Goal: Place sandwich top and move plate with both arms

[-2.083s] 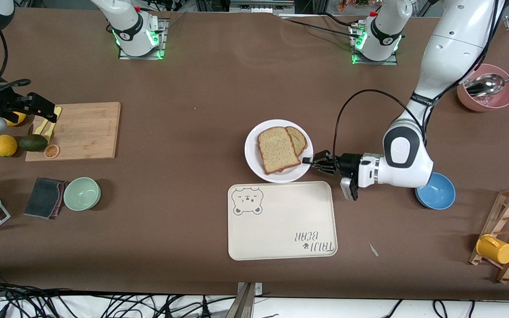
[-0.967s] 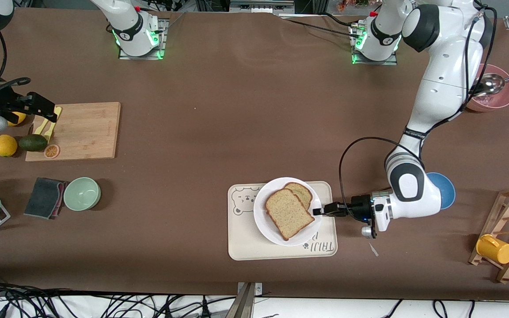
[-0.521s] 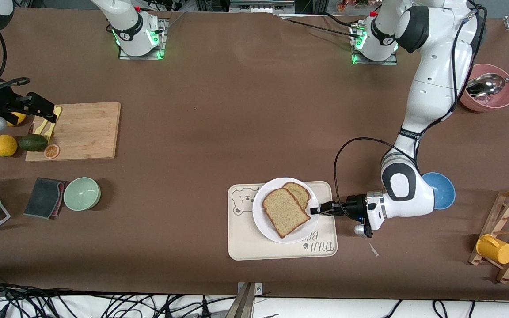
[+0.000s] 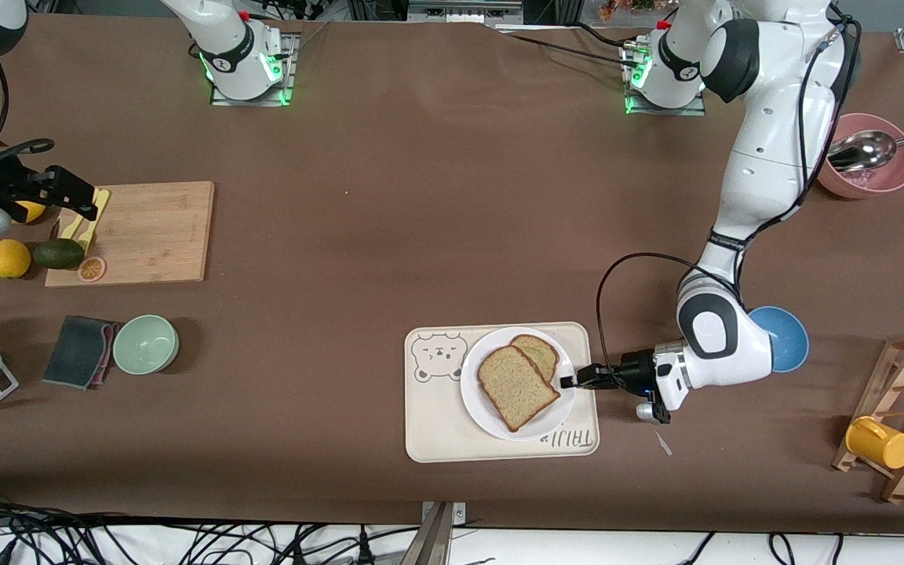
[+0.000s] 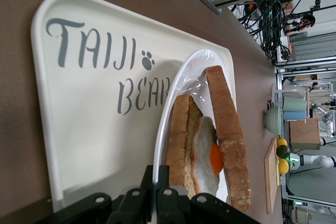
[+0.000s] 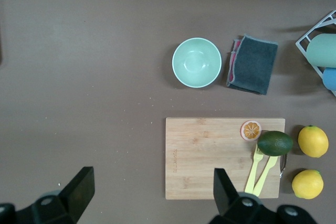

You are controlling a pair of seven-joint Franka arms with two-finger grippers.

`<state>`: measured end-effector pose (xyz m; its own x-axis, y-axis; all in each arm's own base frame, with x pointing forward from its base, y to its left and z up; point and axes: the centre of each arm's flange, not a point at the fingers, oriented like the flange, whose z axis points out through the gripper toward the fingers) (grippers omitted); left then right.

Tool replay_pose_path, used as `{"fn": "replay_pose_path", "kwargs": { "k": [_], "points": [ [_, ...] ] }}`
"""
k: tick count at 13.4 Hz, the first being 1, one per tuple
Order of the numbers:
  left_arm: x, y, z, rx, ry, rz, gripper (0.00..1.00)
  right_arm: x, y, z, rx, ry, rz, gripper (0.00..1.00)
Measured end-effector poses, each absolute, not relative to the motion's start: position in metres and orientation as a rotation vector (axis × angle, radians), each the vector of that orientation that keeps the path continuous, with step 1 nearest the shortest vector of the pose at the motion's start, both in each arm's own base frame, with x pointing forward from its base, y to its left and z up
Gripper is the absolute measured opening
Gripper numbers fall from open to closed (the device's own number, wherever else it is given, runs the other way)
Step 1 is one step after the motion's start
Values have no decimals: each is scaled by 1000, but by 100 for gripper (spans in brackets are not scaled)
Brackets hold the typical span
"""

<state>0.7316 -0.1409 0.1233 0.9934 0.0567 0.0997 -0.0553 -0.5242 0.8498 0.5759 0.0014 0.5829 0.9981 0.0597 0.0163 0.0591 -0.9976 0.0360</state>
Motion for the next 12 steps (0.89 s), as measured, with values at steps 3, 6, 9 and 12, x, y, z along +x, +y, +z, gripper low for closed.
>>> {"fn": "replay_pose_path", "kwargs": {
  "k": [3,6,9,12],
  "points": [
    [733,-140,125,2120,2,147,5,576,1,583,3105,91,28,100],
    [733,-140,125,2120,2,148,19,576,0,583,3105,89,29,100],
    [736,-140,128,2118,-2,158,48,576,0,583,3105,89,30,100],
    [741,-139,139,2123,-23,179,67,576,2,583,3126,84,32,100]
  ]
}}
